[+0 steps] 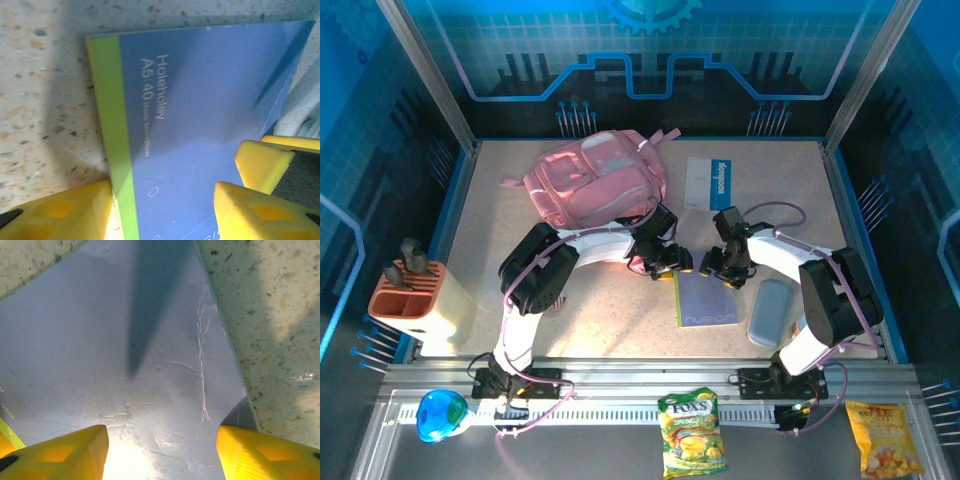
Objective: Pack the student bag
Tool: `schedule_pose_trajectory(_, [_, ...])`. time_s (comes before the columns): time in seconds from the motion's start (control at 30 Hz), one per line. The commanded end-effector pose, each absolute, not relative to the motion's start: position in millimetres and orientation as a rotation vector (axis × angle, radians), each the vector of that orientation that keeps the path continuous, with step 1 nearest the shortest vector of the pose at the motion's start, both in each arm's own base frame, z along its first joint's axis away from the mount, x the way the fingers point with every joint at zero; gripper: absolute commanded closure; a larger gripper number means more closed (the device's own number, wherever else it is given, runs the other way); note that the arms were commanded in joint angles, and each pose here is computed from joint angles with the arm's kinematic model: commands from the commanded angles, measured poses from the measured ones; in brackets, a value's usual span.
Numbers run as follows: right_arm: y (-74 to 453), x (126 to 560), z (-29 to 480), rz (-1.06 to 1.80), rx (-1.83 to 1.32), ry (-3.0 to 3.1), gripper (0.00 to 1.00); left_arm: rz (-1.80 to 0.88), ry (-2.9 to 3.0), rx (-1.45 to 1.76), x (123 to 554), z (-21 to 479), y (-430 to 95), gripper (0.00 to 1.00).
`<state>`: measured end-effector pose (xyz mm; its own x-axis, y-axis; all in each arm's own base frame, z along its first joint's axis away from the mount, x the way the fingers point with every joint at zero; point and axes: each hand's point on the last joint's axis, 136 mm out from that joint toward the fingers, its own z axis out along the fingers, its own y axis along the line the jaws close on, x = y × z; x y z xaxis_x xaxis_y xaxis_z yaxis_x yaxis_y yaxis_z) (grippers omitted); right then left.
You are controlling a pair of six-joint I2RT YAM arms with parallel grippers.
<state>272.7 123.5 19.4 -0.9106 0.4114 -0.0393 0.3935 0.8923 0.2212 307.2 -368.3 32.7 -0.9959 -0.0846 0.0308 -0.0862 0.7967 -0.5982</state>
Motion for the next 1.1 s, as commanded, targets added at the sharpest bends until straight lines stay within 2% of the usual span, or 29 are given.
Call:
schedule_pose_trajectory(0.0, [123,255,1,0.334,0.698,3.040,0.39,1.090,-2.924,0.074,307,38,-383,0.45])
schedule_pose_trajectory(0.53, [118,255,-6,0.406,0.807,2.987,0.45,1.479,-2.908,-0.153,301,95,-393,0.62])
schedule_pose_trajectory(0.87, [119,254,-13,0.470,0.875,2.981,0.49,1.537,-2.873,-0.195,304,87,-401,0.68])
schedule_pose_trajectory(1.07, [117,257,-8,0.481,0.874,2.960,0.49,1.502,-2.937,-0.126,315,83,-392,0.75])
